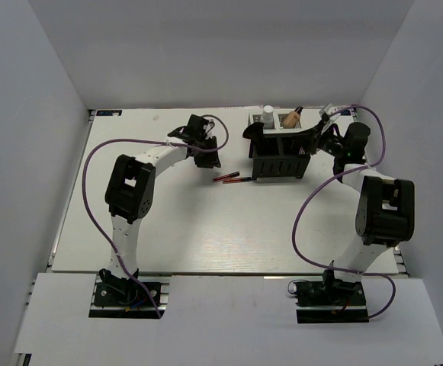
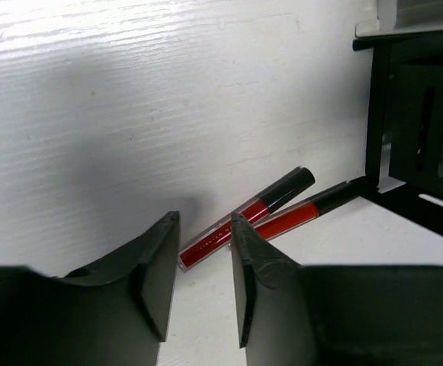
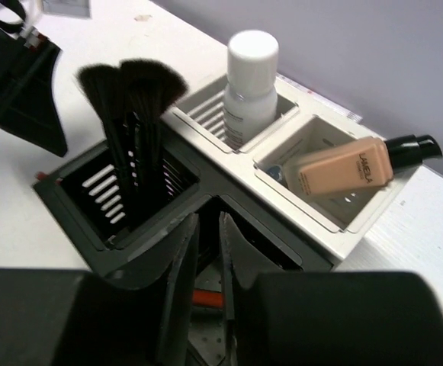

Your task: Organize the makeup

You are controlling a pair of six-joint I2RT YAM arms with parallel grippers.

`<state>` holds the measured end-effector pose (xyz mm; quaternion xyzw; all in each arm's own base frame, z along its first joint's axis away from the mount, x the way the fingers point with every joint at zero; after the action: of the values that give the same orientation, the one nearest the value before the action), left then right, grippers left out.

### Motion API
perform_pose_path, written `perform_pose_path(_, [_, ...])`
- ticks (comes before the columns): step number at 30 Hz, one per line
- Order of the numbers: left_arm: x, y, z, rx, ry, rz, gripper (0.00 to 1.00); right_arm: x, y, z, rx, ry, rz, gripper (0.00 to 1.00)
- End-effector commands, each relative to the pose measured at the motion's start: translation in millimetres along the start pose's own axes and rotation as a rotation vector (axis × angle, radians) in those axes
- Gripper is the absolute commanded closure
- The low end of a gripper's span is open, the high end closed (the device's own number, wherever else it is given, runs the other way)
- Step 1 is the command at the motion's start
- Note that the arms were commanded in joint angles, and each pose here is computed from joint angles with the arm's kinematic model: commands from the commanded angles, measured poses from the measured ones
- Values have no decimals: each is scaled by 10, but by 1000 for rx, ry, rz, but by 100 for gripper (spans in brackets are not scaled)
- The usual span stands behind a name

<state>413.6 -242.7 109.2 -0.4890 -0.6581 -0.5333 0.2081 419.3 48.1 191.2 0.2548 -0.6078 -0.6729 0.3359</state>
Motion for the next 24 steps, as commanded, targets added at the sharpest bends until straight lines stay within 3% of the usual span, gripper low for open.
perform_pose_path(1, [199, 148, -128, -140, -66, -67, 57, 70, 369, 147, 72, 64, -71, 78])
perform_pose_path(9, [314, -51, -100, -335, -119, -94, 54, 240, 410, 498, 47, 148, -85, 77])
perform_pose_path(15, [318, 69, -240, -358, -178, -170, 48, 338, 416, 650, 42, 177, -86, 74])
perform_pose_path(24, [177, 118, -420, -388, -193, -187, 44, 402, 362, 745, 28, 181, -80, 74])
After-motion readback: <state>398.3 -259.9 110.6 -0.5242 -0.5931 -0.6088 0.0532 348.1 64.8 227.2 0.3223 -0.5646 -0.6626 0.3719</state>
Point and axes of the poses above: each gripper's point midway between its finger pads, its own x axis back along the fingers, its own z axis along the line the jaws close on, y = z × x, the point moved 7 cm from there along x, back along the fingers, and after that the axes turned 7 degrees about -x, right-handed, at the moved point
